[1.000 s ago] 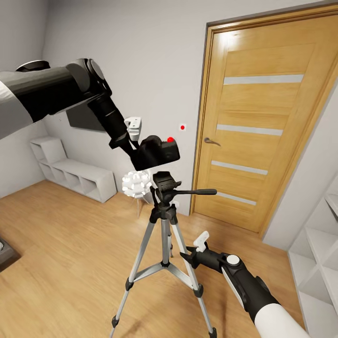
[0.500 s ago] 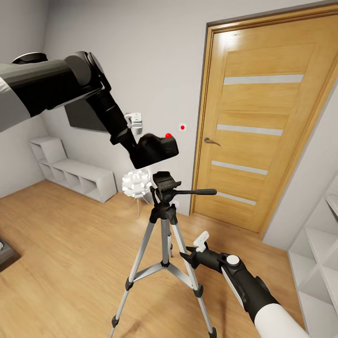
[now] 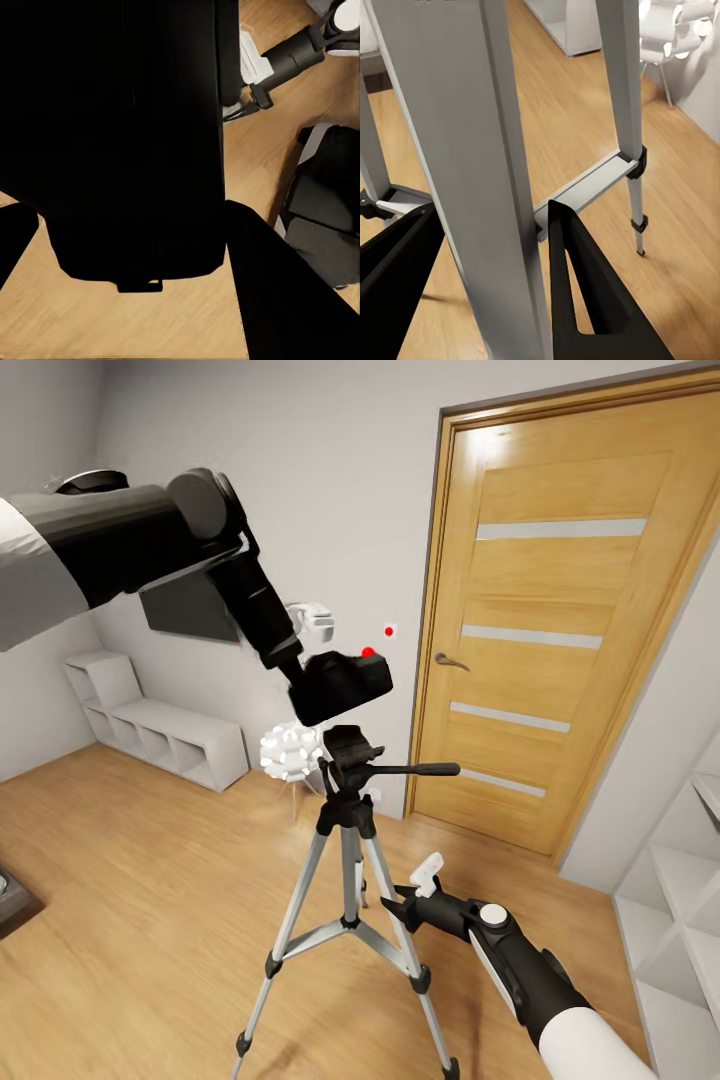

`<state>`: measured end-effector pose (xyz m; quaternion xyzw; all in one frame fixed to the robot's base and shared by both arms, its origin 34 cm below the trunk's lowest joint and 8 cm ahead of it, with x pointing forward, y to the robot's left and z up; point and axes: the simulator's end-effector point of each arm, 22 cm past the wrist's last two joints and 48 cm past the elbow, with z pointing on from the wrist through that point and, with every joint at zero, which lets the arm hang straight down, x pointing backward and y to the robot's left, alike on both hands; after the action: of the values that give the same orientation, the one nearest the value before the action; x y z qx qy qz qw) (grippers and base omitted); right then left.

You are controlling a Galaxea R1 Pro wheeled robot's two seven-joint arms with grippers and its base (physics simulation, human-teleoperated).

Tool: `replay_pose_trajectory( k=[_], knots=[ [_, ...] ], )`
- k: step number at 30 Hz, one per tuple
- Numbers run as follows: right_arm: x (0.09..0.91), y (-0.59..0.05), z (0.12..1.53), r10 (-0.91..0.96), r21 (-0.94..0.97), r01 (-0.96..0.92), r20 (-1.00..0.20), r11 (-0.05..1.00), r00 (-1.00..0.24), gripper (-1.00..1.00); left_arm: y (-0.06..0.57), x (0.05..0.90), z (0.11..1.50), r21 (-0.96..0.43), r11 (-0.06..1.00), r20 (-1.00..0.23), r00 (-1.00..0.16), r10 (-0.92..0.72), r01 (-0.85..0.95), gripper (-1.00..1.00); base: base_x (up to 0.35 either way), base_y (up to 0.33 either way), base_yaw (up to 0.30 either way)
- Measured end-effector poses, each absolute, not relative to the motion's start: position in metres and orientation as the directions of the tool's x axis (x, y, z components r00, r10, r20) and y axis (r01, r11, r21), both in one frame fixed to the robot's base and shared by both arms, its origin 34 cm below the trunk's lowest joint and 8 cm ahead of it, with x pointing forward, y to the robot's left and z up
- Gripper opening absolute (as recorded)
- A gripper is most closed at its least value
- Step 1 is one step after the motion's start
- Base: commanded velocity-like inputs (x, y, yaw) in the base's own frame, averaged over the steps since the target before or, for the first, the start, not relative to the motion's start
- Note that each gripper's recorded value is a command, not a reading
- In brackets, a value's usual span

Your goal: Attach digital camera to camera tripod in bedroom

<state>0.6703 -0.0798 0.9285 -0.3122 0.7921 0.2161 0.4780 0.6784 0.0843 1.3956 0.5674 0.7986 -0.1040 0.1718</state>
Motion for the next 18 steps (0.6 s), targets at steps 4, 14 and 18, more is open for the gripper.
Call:
replay_pose_trajectory(
  k=[4,14,18],
  knots=[
    [0.6706,-0.0798,0.9282,-0.287,0.043,-0.7,-0.892,0.713,-0.348,-1.0,0.0761,0.6775,1.3938,0.028,0.342,-0.382,-0.307,0.872,0.939,-1.0,0.0,0.0,0.0],
    [0.6706,-0.0799,0.9281,-0.287,0.043,-0.699,-0.893,0.714,-0.348,-1.0,0.0738,0.6775,1.3949,0.037,0.343,-0.376,-0.305,0.875,0.939,-1.0,0.0,0.0,0.0],
    [0.6707,-0.08,0.9282,-0.287,0.043,-0.699,-0.893,0.714,-0.348,-1.0,0.0739,0.6776,1.3956,0.041,0.341,-0.376,-0.302,0.876,0.939,-1.0,0.0,0.0,0.0]
  ],
)
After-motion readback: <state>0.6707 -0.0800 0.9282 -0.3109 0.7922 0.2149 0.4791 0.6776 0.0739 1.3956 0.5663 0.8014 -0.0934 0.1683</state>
